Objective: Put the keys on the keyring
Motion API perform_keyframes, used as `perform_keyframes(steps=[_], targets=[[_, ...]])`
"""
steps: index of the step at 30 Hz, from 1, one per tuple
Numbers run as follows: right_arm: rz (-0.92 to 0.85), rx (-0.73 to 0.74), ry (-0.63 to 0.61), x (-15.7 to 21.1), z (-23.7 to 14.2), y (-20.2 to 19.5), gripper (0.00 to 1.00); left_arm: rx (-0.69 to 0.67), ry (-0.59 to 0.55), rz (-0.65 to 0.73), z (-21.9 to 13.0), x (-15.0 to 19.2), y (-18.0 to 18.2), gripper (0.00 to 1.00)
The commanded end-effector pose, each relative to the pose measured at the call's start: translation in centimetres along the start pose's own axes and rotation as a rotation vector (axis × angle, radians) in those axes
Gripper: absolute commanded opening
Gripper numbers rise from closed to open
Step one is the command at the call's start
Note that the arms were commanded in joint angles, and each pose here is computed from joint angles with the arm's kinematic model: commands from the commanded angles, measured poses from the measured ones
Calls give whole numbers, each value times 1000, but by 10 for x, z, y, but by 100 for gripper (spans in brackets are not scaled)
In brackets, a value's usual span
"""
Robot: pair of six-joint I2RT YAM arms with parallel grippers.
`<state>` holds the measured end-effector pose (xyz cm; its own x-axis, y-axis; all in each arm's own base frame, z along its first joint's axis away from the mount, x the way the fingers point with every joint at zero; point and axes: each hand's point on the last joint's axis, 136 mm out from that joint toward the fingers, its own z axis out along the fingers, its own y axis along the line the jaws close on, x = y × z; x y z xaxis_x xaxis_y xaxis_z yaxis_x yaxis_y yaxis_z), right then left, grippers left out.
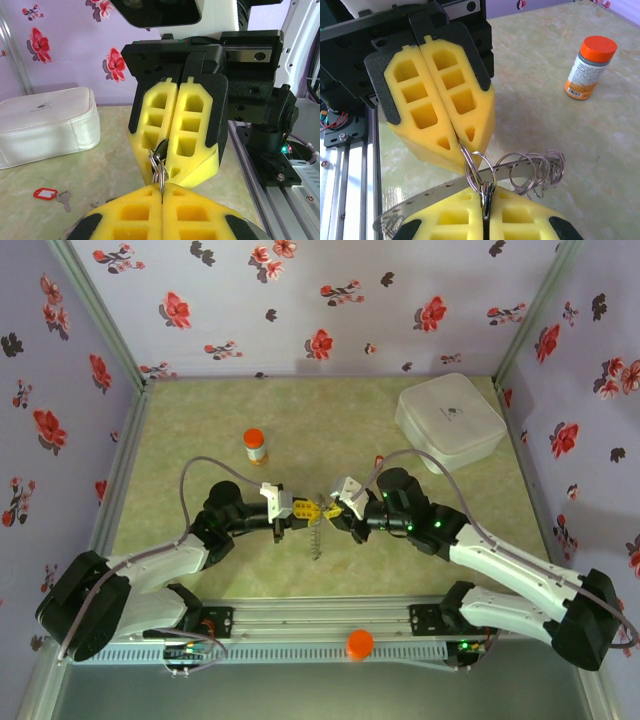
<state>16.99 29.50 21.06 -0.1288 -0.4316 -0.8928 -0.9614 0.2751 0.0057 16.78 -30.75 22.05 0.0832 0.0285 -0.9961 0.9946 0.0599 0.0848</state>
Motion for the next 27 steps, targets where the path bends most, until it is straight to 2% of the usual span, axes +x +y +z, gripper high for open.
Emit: perform_keyframes(steps=[1,11,20,24,27], targets=[[-48,40,-26,-18,-14,-1,0,-17,-7,39,1,-3,4,0],[-83,53,-15,-32,-23,2,0,-21,17,27,2,4,6,2],[-79,76,27,-40,-25,-2,0,-94,-24,89,-8,-15,12,51],[-76,142,102,-31,-23,-16,0,-199,-85,129,-25,-41,27,66],[-76,164,156,-24,-18,-22,0,-368,-133,175,-47,-62,51,72]])
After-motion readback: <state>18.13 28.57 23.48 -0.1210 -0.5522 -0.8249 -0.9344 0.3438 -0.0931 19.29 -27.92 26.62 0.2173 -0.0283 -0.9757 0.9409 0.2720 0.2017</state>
